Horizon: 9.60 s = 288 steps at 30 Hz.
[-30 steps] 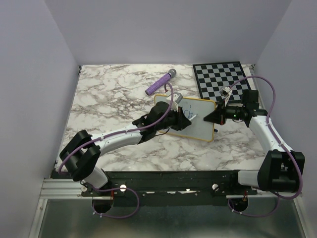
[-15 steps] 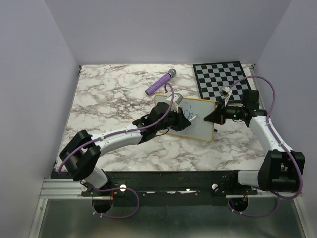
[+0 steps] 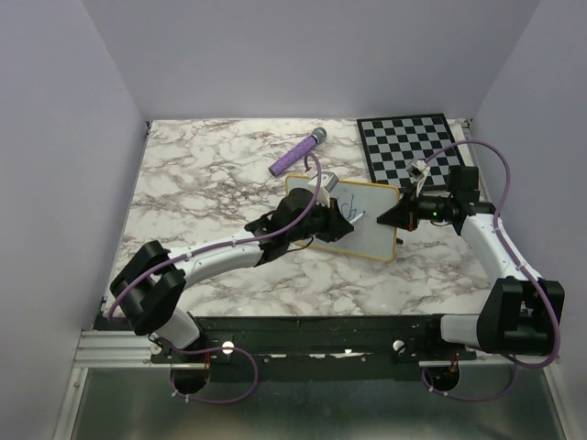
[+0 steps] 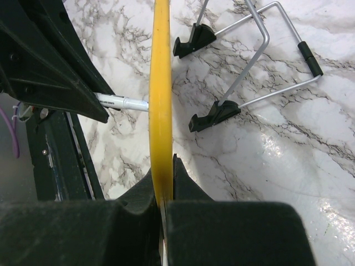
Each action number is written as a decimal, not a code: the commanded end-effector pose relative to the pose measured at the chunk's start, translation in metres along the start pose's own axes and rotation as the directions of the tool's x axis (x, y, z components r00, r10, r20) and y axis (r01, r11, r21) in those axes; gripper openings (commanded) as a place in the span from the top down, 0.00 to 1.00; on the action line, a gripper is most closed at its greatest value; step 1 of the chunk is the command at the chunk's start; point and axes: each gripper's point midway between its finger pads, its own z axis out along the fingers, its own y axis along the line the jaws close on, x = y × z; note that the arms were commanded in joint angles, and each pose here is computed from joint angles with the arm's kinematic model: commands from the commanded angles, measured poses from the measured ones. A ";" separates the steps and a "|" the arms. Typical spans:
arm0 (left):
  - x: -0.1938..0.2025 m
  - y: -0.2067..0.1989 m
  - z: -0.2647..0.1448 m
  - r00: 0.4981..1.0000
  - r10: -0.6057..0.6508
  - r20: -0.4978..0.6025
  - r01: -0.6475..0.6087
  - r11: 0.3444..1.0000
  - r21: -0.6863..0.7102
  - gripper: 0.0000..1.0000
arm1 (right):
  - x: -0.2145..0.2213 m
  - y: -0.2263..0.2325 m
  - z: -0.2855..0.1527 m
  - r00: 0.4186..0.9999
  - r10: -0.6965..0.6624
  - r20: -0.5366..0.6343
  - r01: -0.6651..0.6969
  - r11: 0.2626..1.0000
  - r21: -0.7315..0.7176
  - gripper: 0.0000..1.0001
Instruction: Write a sentence on the whiteboard
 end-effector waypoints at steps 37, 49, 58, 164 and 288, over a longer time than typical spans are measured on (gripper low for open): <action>0.019 0.027 -0.013 0.998 -0.028 -0.051 0.024 0.997 -0.075 1.00 | -0.005 0.005 0.000 0.999 -0.040 0.014 0.040 0.999 -0.019 0.99; 0.021 0.019 -0.007 0.997 -0.022 -0.079 0.020 0.999 -0.031 1.00 | -0.005 0.005 0.000 0.999 -0.041 0.015 0.041 0.999 -0.019 0.99; 0.012 0.011 -0.002 0.998 -0.017 -0.067 0.017 1.000 -0.009 1.00 | -0.005 0.005 0.000 0.999 -0.040 0.014 0.040 0.999 -0.019 0.99; -0.022 -0.022 -0.017 1.000 -0.015 0.009 0.014 0.997 0.070 1.00 | -0.005 0.005 -0.001 0.999 -0.042 0.014 0.043 0.999 -0.015 0.99; -0.014 -0.015 0.005 0.999 -0.026 -0.043 0.028 0.999 0.026 1.00 | -0.006 0.006 -0.001 0.999 -0.046 0.017 0.047 0.999 -0.015 0.99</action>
